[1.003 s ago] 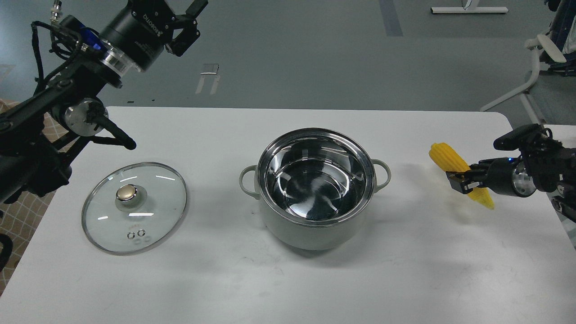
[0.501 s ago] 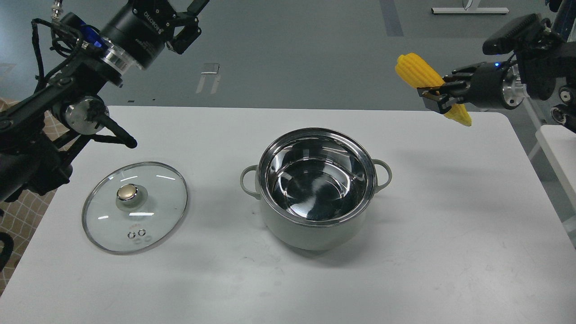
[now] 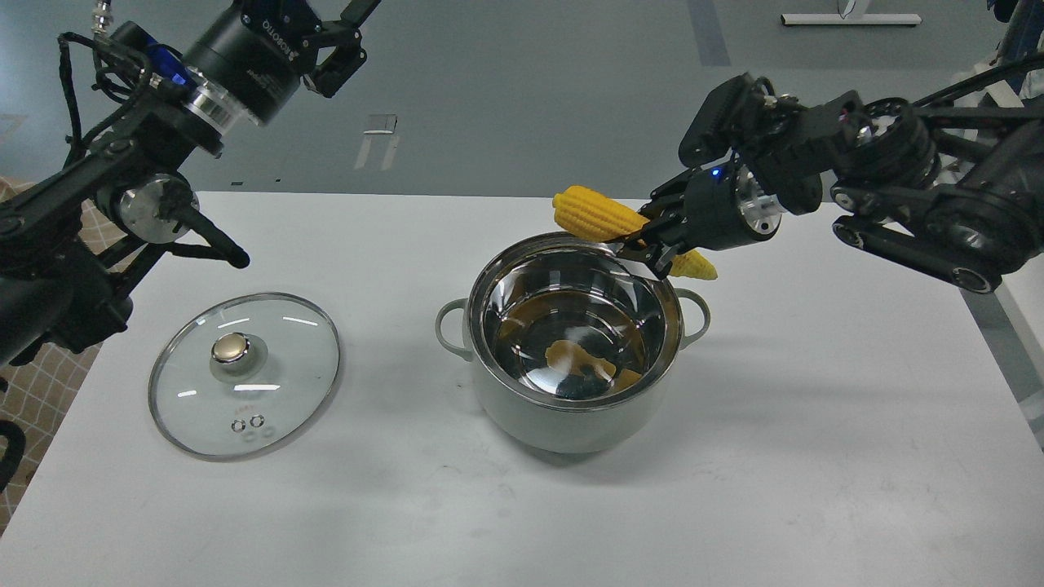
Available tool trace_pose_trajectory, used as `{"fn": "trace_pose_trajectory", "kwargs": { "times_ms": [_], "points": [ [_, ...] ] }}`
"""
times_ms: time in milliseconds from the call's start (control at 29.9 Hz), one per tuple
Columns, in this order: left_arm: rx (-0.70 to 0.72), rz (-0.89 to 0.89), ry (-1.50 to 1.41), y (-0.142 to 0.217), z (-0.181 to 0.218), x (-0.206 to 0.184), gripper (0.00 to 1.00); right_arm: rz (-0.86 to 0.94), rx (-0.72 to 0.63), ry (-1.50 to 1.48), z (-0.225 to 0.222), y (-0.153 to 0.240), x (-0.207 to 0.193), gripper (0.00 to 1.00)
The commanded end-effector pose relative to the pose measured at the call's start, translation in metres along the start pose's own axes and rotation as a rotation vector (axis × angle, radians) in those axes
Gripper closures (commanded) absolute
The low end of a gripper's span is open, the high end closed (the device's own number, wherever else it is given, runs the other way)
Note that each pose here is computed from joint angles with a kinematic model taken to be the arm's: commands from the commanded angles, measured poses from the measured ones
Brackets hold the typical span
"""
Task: Open pot and put corn in
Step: 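Lower the corn cob into the pot with the right gripper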
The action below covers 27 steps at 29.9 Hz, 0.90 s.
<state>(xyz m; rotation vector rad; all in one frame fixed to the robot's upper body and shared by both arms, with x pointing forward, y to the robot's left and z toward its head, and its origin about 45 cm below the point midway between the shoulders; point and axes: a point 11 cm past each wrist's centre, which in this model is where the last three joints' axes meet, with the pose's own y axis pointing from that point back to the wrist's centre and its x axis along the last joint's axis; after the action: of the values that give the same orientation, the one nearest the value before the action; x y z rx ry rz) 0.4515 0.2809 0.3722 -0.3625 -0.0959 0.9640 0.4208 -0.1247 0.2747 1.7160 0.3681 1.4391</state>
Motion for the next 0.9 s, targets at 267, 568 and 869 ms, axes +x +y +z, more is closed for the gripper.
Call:
{"fn": "trace_pose_trajectory", "kwargs": {
  "times_ms": [267,568,869],
  "points": [
    [0.001,0.004,0.003,0.001,0.000,0.001,0.04,-0.048,0.049,-0.021,-0.018,-0.040,-0.020,0.74],
    [0.001,0.003,0.005,0.000,0.000,0.000,0.04,-0.033,0.062,-0.043,-0.022,-0.042,-0.017,0.40],
    [0.001,0.004,0.004,0.001,-0.001,0.001,0.04,-0.029,0.070,-0.055,-0.024,-0.043,-0.016,0.17]
  ]
}}
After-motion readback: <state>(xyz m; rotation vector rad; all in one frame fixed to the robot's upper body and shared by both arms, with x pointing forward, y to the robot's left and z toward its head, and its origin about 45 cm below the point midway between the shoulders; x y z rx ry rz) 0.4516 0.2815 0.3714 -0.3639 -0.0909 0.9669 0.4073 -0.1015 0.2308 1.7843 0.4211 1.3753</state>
